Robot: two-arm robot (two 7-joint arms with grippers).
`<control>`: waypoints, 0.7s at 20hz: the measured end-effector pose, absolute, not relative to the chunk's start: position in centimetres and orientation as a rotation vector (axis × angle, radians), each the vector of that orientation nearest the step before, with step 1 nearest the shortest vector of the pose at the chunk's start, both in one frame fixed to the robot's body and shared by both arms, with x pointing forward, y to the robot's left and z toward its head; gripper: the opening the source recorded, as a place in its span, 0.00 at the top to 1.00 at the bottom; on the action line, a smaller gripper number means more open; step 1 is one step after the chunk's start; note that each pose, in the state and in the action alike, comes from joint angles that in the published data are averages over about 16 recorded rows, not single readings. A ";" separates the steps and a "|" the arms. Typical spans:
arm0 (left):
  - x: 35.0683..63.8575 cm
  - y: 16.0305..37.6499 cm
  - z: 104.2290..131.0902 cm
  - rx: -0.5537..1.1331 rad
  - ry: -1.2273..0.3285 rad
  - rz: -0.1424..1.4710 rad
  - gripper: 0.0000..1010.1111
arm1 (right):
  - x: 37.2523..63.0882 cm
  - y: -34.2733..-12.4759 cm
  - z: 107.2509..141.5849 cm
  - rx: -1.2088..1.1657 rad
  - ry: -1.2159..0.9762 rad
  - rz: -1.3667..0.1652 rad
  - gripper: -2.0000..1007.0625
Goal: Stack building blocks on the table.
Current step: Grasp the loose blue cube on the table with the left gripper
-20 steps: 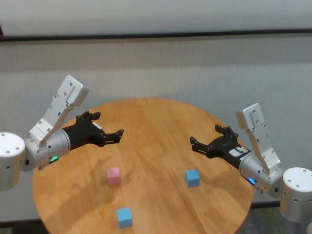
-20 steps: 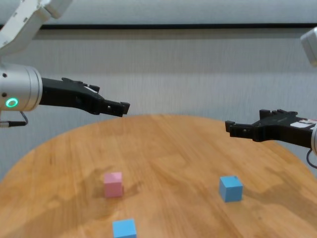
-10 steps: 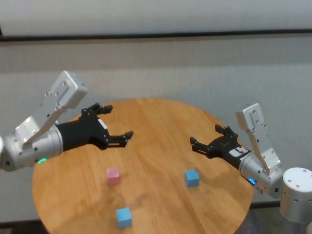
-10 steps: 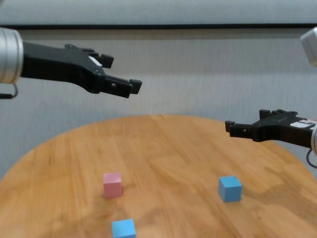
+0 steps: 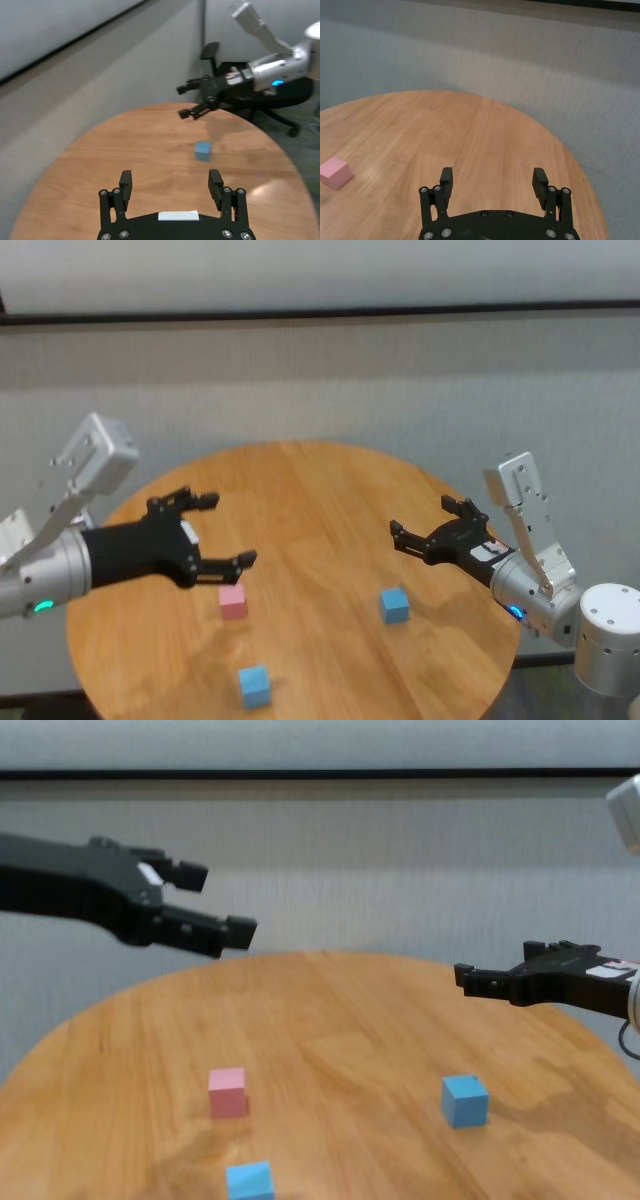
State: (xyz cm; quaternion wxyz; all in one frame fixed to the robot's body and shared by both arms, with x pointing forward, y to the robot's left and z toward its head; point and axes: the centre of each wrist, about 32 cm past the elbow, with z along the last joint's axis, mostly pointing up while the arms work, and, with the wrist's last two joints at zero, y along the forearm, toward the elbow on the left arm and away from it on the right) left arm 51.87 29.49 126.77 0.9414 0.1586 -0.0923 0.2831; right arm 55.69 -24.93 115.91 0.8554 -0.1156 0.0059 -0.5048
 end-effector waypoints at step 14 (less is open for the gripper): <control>49.7 29.3 123.3 0.359 -0.075 0.455 0.01 | 55.7 -24.9 115.9 -0.243 0.012 -1.061 0.01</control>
